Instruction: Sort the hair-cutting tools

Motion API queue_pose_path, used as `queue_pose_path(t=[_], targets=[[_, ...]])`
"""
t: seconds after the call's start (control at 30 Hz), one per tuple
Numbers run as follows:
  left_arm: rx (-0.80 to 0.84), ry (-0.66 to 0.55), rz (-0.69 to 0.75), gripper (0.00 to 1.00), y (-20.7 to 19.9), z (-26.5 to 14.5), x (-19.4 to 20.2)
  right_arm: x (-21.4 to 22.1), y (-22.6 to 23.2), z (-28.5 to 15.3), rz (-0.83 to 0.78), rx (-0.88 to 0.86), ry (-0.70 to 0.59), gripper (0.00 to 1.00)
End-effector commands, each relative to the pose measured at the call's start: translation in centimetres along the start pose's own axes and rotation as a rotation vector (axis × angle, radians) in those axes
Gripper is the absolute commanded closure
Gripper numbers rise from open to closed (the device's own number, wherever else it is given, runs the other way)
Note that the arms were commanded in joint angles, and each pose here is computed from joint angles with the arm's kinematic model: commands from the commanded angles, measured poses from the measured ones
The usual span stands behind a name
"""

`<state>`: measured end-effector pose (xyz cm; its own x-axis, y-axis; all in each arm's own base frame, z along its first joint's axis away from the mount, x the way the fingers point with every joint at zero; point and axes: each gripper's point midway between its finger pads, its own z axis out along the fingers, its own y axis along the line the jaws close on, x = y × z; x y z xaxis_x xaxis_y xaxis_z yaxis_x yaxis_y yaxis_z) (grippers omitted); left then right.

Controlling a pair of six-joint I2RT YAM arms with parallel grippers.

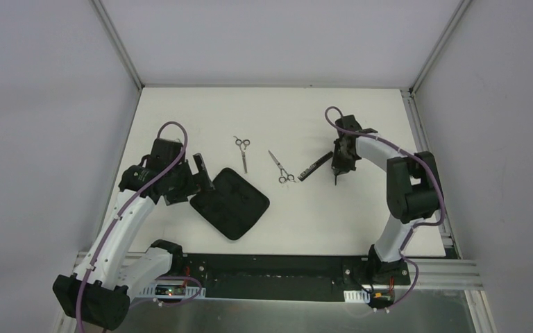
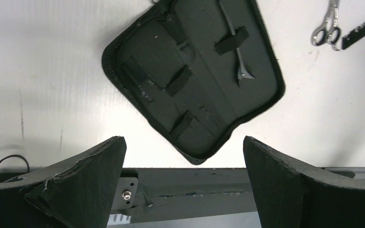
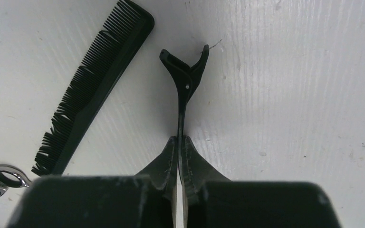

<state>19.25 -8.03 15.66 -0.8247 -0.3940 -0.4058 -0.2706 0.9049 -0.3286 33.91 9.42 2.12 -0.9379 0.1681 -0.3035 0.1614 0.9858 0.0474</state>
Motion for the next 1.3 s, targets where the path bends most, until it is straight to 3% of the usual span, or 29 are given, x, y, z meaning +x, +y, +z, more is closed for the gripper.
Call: queue_pose_path(t=[0.0, 0.17, 0.53, 0.87, 1.0, 1.07, 1.27], targets=[[0.102, -0.047, 0.046, 0.01, -2.4, -1.0, -1.7, -0.1, 0.6, -2.4, 0.029, -0.061, -0.046, 1.0], [0.19, -0.075, 0.074, 0.01, -4.6, -1.2, -3.1, -0.4, 3.8, -6.7, 0.011, -0.235, -0.114, 1.0], [0.471, -0.127, 0.126, 0.02, -11.7, -2.7, -6.9, 2.1, 16.7, -19.2, -0.267, -0.796, -0.295, 1.0], [0.724, -0.137, 0.145, 0.05, -17.7, -5.2, -8.7, 5.3, 24.3, -27.3, -0.32, -1.267, -0.229, 1.0], [0.798, -0.144, 0.142, 0.09, -19.5, -5.6, -8.7, 5.8, 25.5, -28.7, -0.385, -1.36, -0.259, 1.0], [0.843, -0.144, 0.135, 0.12, -20.5, -5.8, -8.7, 6.1, 26.0, -29.3, -0.308, -1.391, -0.178, 1.0], [0.955, -0.112, 0.106, 0.28, -22.9, -5.9, -8.2, 6.6, 26.9, -30.3, -0.305, -1.457, -0.132, 1.0]])
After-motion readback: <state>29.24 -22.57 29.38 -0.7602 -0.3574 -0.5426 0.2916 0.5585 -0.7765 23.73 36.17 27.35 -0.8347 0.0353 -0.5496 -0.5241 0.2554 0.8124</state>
